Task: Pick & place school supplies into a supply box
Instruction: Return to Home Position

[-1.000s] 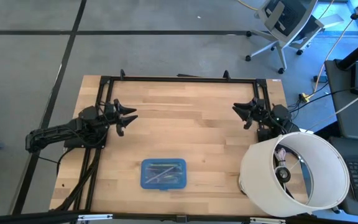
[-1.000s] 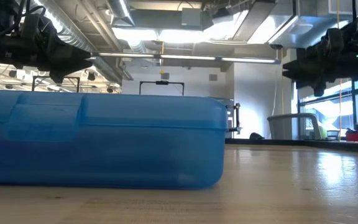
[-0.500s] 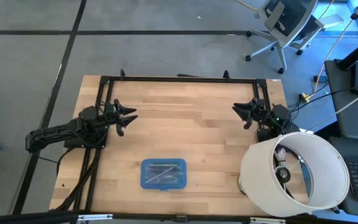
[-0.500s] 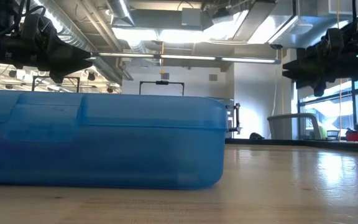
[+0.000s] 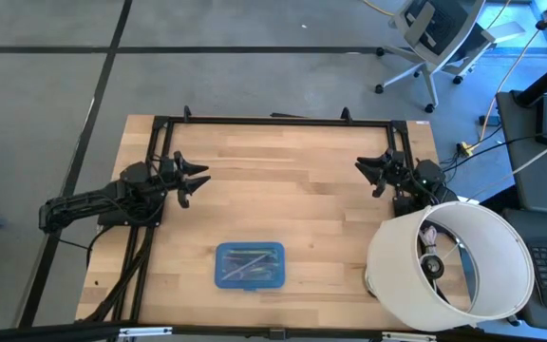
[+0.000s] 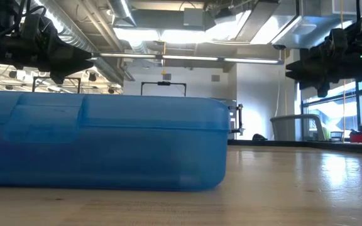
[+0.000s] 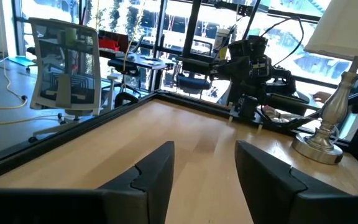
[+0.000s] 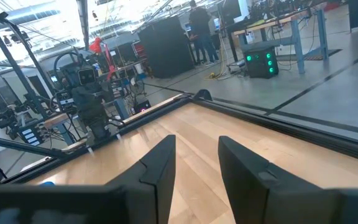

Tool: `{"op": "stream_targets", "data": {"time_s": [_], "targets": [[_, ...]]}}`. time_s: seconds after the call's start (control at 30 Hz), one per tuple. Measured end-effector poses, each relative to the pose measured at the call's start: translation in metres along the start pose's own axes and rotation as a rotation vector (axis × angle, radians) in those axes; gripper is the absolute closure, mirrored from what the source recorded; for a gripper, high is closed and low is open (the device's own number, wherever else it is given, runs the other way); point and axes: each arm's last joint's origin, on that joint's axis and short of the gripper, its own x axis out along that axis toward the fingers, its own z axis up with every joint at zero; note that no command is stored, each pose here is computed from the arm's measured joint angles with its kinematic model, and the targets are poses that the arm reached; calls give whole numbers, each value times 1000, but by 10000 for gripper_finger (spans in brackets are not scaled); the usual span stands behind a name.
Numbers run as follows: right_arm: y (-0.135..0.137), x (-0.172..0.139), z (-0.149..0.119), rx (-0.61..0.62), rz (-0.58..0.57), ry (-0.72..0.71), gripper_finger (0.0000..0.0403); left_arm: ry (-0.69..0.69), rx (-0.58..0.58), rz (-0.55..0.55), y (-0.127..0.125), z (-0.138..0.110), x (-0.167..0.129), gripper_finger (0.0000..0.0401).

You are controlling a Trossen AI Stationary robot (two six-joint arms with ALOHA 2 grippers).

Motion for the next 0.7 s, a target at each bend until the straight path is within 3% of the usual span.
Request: {"op": "stream_targets", "data": {"time_s": [0.7], "targets": [[0,0,0,0,0,0,277,0,0,0,0,0,0,236]]}}
